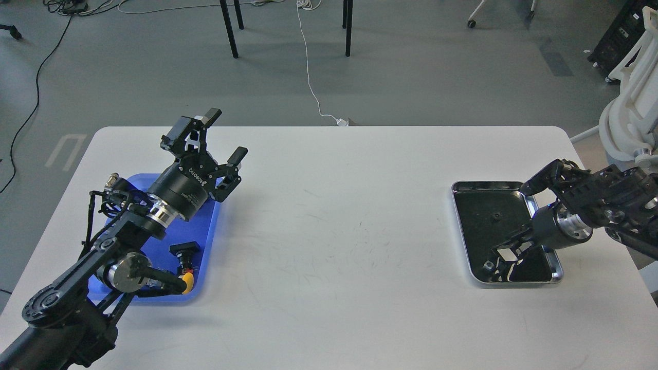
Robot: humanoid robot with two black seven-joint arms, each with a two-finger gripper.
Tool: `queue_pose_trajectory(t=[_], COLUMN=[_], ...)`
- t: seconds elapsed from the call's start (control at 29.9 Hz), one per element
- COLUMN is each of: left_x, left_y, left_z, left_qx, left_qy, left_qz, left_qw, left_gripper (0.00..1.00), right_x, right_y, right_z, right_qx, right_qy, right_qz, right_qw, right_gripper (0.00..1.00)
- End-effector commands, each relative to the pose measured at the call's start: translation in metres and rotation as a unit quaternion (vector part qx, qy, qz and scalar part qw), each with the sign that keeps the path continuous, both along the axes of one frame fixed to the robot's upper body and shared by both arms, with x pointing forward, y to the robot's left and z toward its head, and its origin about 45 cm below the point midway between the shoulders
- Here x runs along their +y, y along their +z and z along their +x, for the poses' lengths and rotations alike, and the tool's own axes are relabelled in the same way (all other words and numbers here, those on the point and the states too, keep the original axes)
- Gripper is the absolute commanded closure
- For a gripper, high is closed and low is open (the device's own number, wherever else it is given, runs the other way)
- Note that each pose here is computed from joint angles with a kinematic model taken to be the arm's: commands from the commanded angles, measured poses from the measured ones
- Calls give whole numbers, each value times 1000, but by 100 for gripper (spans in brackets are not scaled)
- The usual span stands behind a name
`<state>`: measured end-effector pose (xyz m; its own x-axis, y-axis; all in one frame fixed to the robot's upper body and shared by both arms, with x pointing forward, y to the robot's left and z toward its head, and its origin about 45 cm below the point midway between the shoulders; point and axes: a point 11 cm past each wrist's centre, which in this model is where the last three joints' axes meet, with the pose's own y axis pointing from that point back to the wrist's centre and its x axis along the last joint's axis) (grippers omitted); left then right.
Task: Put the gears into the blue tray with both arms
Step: 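Lower the right gripper into the metal tray and grasp the small black part, then lift the black part and carry it toward the table center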
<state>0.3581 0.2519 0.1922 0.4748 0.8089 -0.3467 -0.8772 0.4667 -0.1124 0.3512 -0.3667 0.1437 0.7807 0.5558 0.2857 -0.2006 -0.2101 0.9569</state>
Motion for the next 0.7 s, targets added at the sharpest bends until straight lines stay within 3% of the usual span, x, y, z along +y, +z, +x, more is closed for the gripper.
queue_pose_trajectory(t=[0.0,0.27,0.67], left_x=[-1,1,-1], left_y=[0,0,0], left_z=[0,0,-1], left_qx=[0,0,0], left_qy=[-2,-2,-4], left_qz=[0,1,1], left_qw=[1000,1000,1000], left_gripper=[2,2,2], right_x=[4,5,3], right_y=[-2,-2,1], right_z=[0,2,4], right_qx=[2,2,-2], right_qy=[3,2,1], right_qz=[3,1,1], right_qw=[1000,1000,1000], right_gripper=[49,71,75])
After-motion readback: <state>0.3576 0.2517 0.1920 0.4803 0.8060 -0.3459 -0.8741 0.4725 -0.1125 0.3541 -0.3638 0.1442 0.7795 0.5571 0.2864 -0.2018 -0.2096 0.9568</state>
